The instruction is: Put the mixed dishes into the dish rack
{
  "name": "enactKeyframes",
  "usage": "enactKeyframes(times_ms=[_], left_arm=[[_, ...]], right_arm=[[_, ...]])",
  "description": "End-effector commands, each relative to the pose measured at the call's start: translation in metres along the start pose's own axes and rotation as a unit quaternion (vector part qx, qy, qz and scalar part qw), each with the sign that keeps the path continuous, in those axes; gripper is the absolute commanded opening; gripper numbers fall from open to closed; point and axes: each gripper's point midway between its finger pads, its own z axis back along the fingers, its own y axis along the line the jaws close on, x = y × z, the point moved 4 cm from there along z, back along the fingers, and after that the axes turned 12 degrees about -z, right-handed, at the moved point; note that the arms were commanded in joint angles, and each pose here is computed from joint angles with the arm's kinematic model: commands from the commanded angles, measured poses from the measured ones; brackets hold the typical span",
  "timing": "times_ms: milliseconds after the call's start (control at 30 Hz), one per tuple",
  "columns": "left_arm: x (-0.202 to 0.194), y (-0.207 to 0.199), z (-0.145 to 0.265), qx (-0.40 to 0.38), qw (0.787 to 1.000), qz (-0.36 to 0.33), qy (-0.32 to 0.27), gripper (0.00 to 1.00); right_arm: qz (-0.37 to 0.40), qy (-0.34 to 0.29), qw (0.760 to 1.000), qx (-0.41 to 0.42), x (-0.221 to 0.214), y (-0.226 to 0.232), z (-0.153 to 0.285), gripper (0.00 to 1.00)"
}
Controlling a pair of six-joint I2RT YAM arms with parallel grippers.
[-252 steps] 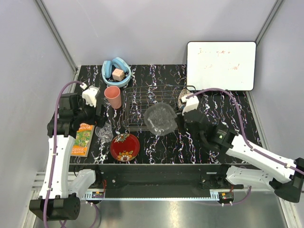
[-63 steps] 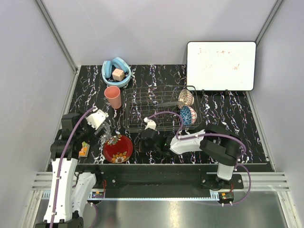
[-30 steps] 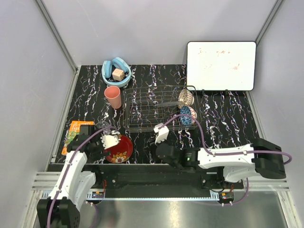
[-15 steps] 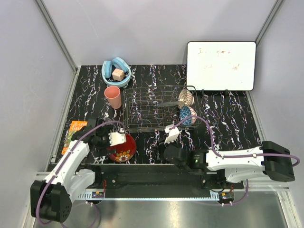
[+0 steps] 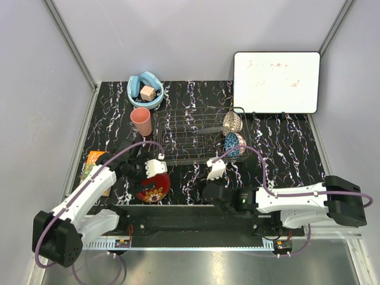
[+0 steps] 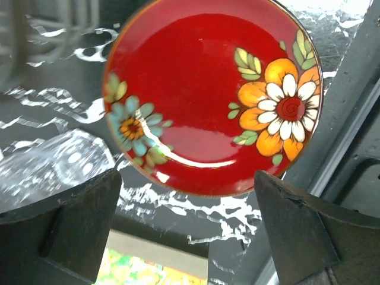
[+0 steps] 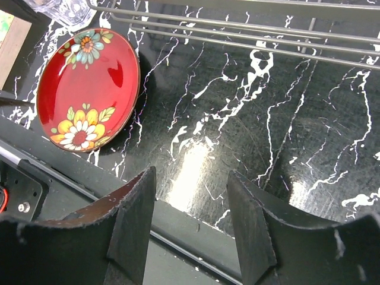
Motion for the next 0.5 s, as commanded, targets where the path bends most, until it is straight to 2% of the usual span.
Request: enactKeyframes(times_ms=[0, 133, 167, 300, 400, 433, 467], left_arm=[[0.011, 0.009, 0.034, 0.041, 0.999, 0.006, -0.003, 0.99], [0.001, -0.005, 0.051, 0.063, 0.998, -0.018, 0.016, 0.99], [-0.010, -0.012, 0.046, 0.059, 0.997, -0.019, 0.040, 0.99], [-0.039, -0.028, 0.035, 0.061, 0.993, -0.018, 0.100, 0.96], [-0.052, -0.030, 0.026, 0.075, 0.991, 0.004, 0.115, 0.84], [-0.055, -0.027, 0.021, 0.081, 0.990, 0.015, 0.115, 0.74], [-0.059, -0.025, 0.020, 0.084, 0.989, 0.032, 0.119, 0.69]], right_arm=[[-0.029, -0.032, 0.999, 0.003, 0.017, 0.008, 0.004, 0.59], [-0.028, -0.033, 0.999, 0.002, 0.018, 0.008, 0.003, 0.56], [-0.027, -0.033, 0.999, 0.002, 0.018, 0.008, 0.004, 0.56], [-0.031, -0.036, 0.999, 0.001, 0.019, 0.006, 0.004, 0.45], [-0.037, -0.039, 0.999, 0.002, 0.020, 0.005, 0.006, 0.43], [-0.038, -0.040, 0.998, 0.003, 0.020, 0.005, 0.007, 0.43], [-0.038, -0.039, 0.999, 0.005, 0.020, 0.005, 0.007, 0.43]])
